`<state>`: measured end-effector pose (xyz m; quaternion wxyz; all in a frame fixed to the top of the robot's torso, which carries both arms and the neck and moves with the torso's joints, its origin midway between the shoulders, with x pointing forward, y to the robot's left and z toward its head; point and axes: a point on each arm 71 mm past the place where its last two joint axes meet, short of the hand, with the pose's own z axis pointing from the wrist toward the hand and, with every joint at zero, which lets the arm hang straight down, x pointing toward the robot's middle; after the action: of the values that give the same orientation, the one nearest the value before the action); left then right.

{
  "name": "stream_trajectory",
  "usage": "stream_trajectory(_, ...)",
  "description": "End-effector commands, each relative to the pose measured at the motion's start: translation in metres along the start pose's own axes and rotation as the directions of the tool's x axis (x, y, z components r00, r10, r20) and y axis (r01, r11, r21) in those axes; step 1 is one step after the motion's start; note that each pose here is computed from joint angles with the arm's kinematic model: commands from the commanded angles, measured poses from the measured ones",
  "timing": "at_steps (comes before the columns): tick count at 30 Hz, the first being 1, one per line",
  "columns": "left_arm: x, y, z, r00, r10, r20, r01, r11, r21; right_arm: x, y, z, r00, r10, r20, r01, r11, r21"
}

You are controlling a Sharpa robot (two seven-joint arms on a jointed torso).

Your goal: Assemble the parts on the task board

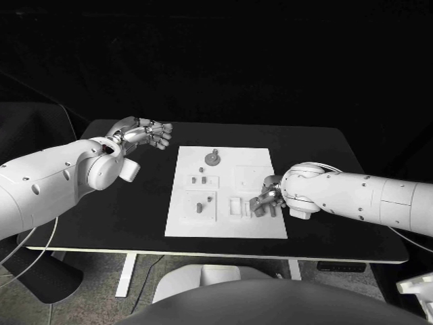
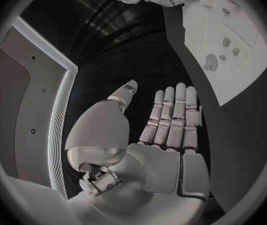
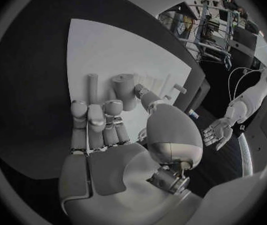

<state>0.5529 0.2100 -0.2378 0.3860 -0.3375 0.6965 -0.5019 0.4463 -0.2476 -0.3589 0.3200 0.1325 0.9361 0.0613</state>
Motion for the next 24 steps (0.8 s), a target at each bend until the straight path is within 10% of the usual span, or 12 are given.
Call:
stream_trajectory(1,0.0017,-0.0014,0.0005,1.0,-0.007,-0.014,0.007,1.0,0.006,-0.003,0.004,-0.004,0.997,0.079,0.006,-0.078,0.997,-0.02)
stream_trajectory(13,0.0006,-0.001,-0.0001,1.0,-0.006,-0.011,0.006,1.0,0.004,-0.013,0.011,-0.019,0.979,0.201,0.022,-0.199,0.978,-0.056)
stream_trajectory(24,0.002,-0.0014,0.0003,1.0,-0.007,-0.016,0.007,1.0,0.004,-0.006,0.034,-0.018,0.895,0.431,-0.118,-0.437,0.899,-0.03)
